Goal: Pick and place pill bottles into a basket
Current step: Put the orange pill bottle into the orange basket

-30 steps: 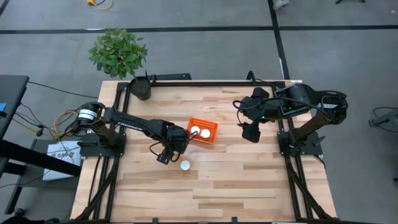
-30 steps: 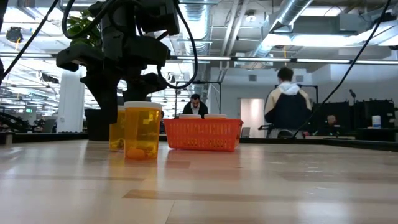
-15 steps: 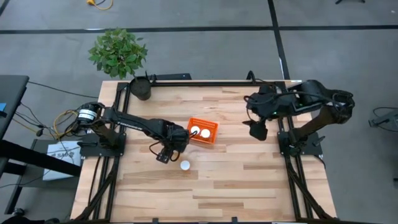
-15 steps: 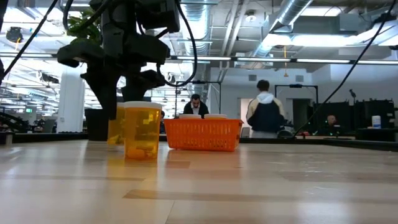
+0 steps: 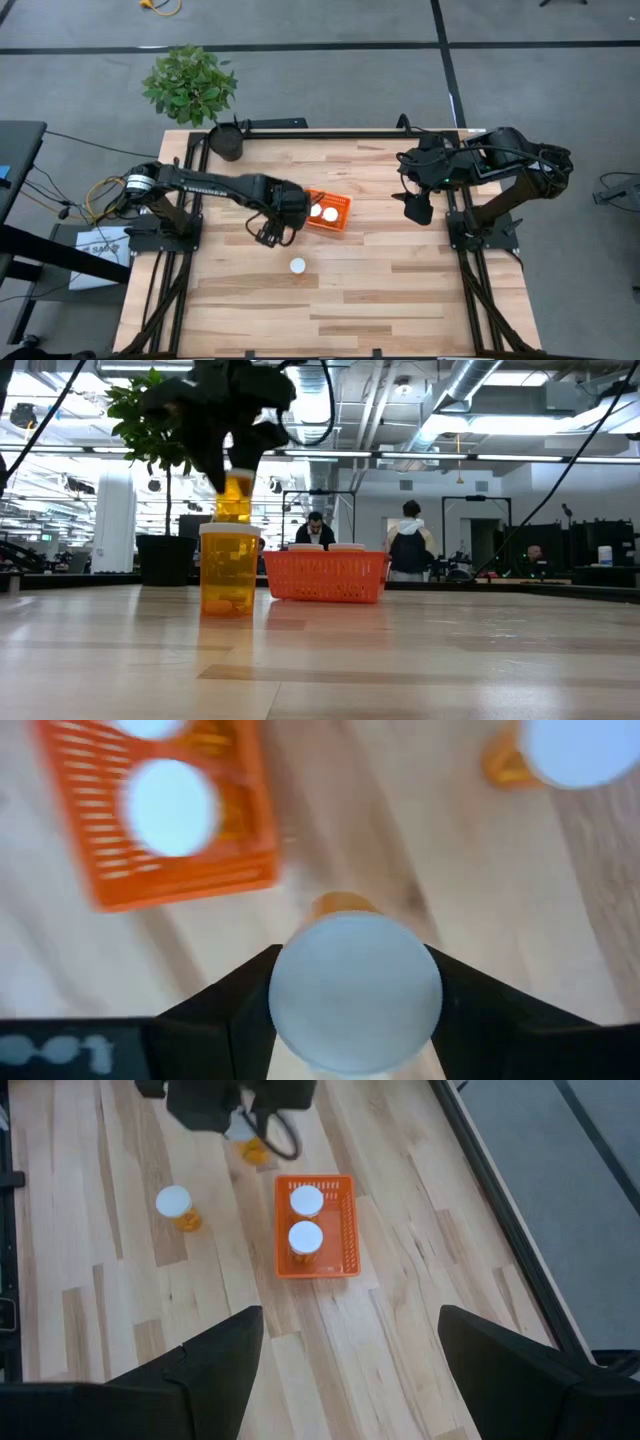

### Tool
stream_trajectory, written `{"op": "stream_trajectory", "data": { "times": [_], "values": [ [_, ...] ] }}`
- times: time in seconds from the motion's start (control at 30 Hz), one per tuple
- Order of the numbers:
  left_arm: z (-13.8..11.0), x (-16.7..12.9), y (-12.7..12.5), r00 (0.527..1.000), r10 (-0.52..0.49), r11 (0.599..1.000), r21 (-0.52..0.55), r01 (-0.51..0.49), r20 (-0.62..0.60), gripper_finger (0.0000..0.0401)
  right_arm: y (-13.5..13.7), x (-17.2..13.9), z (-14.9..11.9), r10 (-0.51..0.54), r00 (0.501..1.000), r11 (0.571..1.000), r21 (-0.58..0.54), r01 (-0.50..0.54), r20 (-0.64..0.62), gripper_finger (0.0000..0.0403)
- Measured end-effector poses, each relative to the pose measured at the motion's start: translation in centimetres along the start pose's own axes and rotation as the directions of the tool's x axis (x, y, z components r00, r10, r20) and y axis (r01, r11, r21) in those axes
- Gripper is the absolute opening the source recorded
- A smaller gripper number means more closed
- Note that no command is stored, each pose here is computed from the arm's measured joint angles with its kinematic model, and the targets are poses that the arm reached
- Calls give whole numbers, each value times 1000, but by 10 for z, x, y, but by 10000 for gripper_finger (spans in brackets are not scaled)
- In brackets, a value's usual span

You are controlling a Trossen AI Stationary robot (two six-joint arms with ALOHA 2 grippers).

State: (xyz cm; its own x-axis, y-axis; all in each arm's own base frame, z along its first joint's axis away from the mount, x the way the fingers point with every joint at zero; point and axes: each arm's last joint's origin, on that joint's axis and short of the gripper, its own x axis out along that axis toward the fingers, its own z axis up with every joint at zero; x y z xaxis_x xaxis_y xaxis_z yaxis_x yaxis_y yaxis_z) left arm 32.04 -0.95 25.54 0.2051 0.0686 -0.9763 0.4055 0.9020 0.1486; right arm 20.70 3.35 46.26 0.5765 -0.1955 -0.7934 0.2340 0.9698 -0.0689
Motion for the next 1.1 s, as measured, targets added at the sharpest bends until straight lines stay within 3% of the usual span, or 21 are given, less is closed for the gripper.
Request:
{"op": "stream_trajectory", "data": {
  "times": [0.43, 0.7, 1.1],
  "values": [
    [-11, -49, 69, 988, 121, 989, -94, -112, 95, 201, -8, 2, 3, -30, 1000, 999, 27, 30, 3, 297],
    [-20, -47, 86, 988, 104, 992, -76, -96, 110, 201, -28, 7, 8, -116, 993, 990, 79, 115, 5, 297],
    [-11, -33, 101, 978, 118, 992, -53, -111, 171, 201, -50, 11, 16, -137, 990, 989, 56, 135, 35, 297]
  ]
}}
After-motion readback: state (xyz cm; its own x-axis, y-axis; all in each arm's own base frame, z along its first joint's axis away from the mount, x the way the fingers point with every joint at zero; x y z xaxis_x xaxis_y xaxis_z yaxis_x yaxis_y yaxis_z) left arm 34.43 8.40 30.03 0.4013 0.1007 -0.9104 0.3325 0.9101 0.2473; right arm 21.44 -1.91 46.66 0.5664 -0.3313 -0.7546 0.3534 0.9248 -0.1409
